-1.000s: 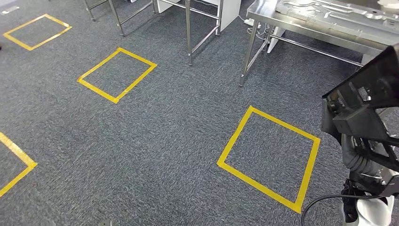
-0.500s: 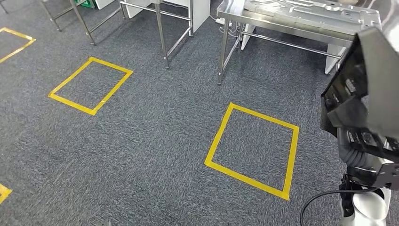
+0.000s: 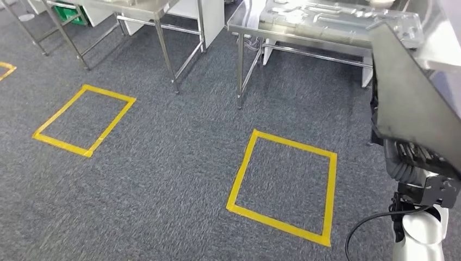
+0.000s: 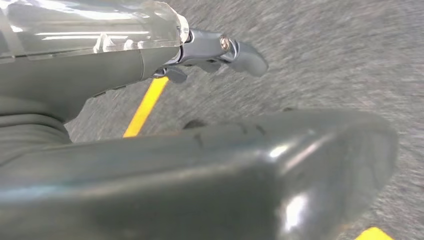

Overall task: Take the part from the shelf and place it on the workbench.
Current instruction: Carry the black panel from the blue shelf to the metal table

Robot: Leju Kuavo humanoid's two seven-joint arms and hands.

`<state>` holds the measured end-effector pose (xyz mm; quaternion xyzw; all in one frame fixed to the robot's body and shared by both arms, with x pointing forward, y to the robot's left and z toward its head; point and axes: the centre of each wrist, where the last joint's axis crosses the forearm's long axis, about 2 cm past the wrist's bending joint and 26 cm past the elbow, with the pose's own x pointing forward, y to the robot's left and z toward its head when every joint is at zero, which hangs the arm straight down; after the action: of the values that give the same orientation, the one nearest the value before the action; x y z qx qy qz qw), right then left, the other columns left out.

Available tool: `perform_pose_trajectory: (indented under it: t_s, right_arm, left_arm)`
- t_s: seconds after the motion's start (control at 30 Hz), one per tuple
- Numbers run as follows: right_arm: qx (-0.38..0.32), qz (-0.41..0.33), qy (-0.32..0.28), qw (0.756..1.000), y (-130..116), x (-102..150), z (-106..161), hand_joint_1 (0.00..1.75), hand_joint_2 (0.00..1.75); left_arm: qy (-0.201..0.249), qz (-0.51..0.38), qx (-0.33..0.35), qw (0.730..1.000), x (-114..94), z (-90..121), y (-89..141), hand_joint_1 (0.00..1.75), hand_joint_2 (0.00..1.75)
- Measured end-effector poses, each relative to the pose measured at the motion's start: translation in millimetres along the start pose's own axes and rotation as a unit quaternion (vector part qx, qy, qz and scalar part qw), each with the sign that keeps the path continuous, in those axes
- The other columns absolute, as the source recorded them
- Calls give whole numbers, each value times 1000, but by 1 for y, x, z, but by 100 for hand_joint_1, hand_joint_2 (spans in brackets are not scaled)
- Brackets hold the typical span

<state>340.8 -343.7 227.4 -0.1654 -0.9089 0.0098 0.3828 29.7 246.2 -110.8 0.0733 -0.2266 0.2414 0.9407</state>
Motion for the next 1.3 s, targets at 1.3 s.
perform_pose_trajectory:
  t_s: [1.3]
  right_arm:
    - [-8,17,-21,1000,-7,0,-20,175,175]
  left_arm:
    - [-11,0,-23,1000,4,-2,-3,0,0]
